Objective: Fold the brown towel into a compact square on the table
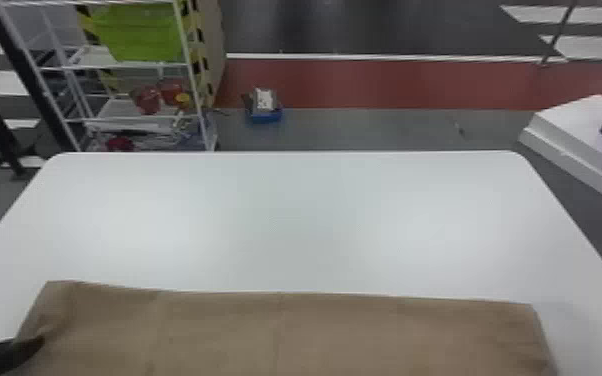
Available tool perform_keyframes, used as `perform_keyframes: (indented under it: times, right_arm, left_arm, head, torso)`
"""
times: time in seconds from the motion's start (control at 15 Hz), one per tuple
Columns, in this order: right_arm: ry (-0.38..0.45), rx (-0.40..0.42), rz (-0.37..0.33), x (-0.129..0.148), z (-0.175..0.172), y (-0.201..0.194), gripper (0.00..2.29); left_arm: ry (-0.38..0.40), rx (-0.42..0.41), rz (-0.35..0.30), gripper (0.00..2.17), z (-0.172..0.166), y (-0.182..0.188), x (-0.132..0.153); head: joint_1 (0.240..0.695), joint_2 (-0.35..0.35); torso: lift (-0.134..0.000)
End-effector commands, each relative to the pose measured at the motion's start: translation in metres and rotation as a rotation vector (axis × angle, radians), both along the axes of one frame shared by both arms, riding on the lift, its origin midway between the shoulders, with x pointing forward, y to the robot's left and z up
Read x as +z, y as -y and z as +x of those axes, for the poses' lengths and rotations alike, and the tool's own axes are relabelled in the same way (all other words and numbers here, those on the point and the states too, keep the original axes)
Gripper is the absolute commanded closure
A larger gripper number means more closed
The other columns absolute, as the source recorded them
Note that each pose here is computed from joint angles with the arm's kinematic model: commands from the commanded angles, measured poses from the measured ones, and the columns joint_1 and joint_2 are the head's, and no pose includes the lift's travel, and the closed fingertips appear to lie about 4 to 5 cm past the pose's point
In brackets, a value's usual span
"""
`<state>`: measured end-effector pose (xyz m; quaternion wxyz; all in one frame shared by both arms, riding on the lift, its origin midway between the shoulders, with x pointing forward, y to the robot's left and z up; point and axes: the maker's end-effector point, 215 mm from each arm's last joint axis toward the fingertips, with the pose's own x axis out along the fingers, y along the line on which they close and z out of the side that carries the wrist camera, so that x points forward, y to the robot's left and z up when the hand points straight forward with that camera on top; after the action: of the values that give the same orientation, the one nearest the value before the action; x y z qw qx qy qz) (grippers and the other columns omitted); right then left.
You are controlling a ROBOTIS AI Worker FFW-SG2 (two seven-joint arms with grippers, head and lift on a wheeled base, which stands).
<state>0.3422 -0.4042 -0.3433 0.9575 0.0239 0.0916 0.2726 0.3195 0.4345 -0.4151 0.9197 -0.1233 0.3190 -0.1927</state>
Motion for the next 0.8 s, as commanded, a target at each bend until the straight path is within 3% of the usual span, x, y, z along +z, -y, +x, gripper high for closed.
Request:
perform_keyframes:
  times: [0.0,0.13,0.2,0.4,0.6,0.67,0.73]
  right_arm:
    - [0.0,0.005,0.002,0.0,0.001,-0.003,0.09]
    - [-0.001,0.008,0.006,-0.002,0.001,-0.005,0.09]
    - [0.0,0.008,0.006,-0.001,0.001,-0.005,0.09]
    - [-0.006,0.008,0.006,-0.004,0.001,-0.006,0.09]
    - [-0.008,0.008,0.007,-0.004,0.0,-0.006,0.09]
    - [-0.007,0.008,0.008,-0.004,0.0,-0.006,0.09]
    - [-0.007,0.008,0.008,-0.004,0.0,-0.006,0.09]
  left_arm:
    - [0.008,0.044,0.034,2.13,0.01,-0.028,0.014]
    - [-0.006,0.072,0.054,2.13,0.019,-0.045,0.014]
    - [-0.01,0.078,0.024,2.14,0.019,-0.04,0.016]
    - [0.023,0.033,-0.084,2.14,0.019,0.019,0.043]
    - [0.041,-0.083,-0.228,2.14,0.018,0.119,0.077]
    - [0.047,-0.119,-0.249,2.14,0.018,0.148,0.085]
    - [0.047,-0.176,-0.25,2.14,0.016,0.179,0.088]
  head:
    - [0.695,0.051]
    - [0.695,0.086]
    - [0.695,0.104]
    - [0.695,0.116]
    - [0.695,0.03]
    - [0.695,-0.014]
    - [0.695,-0.104]
  torso:
    - [-0.134]
    - [-0.134]
    - [-0.134]
    - [-0.134]
    - [-0.134]
    - [-0.134]
    - [-0.134]
